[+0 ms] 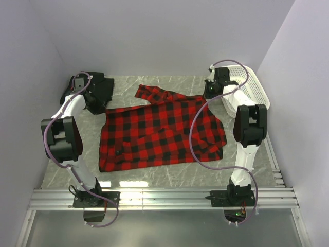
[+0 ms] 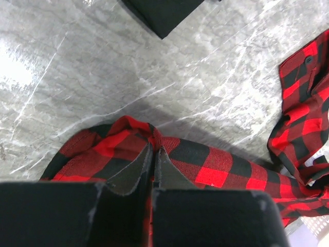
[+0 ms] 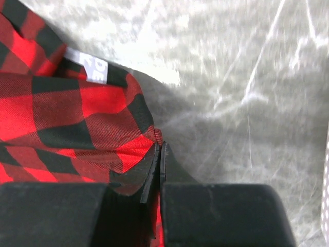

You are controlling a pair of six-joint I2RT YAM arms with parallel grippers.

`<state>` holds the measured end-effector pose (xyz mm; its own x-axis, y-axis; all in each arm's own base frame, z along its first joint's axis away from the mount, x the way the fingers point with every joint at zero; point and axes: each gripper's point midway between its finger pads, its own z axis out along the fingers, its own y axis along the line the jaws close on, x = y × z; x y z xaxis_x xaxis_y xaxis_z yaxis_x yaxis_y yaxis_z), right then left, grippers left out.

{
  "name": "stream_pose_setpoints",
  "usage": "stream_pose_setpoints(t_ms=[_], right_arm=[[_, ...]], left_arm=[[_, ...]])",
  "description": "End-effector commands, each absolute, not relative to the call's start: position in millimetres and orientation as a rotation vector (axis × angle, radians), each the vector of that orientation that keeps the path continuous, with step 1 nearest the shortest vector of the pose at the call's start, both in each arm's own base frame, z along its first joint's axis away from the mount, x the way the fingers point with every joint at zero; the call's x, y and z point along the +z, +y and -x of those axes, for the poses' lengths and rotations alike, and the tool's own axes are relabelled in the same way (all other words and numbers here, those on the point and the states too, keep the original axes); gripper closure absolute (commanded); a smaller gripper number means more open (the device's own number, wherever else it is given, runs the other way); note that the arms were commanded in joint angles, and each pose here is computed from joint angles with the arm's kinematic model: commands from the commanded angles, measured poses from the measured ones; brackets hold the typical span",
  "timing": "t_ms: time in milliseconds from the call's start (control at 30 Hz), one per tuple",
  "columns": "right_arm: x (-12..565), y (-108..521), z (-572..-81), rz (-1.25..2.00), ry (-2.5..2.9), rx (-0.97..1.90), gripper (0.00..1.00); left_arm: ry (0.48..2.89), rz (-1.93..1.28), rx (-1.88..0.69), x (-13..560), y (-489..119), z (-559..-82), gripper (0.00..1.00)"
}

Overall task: Fold and stack the long sleeve shirts
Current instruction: Fold the shirt

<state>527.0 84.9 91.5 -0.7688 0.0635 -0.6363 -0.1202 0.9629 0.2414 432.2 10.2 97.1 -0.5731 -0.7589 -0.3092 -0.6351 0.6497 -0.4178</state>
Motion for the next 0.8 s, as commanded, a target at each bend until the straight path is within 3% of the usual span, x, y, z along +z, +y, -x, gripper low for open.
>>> stream_pose_setpoints(t_ms=[0, 433, 767], right_arm=[[128.9, 68.8, -530.5, 0.012, 2.309, 0.311, 1.00], [119.3, 58.3, -487.5, -0.045, 2.321, 0.263, 1.00], [102.4, 58.6, -453.8, -0.239, 2.327, 0.293, 0.97]], left_arm=[[2.376, 1.098, -0.336, 105.0, 21.4, -427.6, 0.99], [2.299, 1.053, -0.322, 125.6, 28.1, -400.3, 0.99], [2.307, 1.140, -0.282, 99.8, 25.5, -360.5, 1.00]])
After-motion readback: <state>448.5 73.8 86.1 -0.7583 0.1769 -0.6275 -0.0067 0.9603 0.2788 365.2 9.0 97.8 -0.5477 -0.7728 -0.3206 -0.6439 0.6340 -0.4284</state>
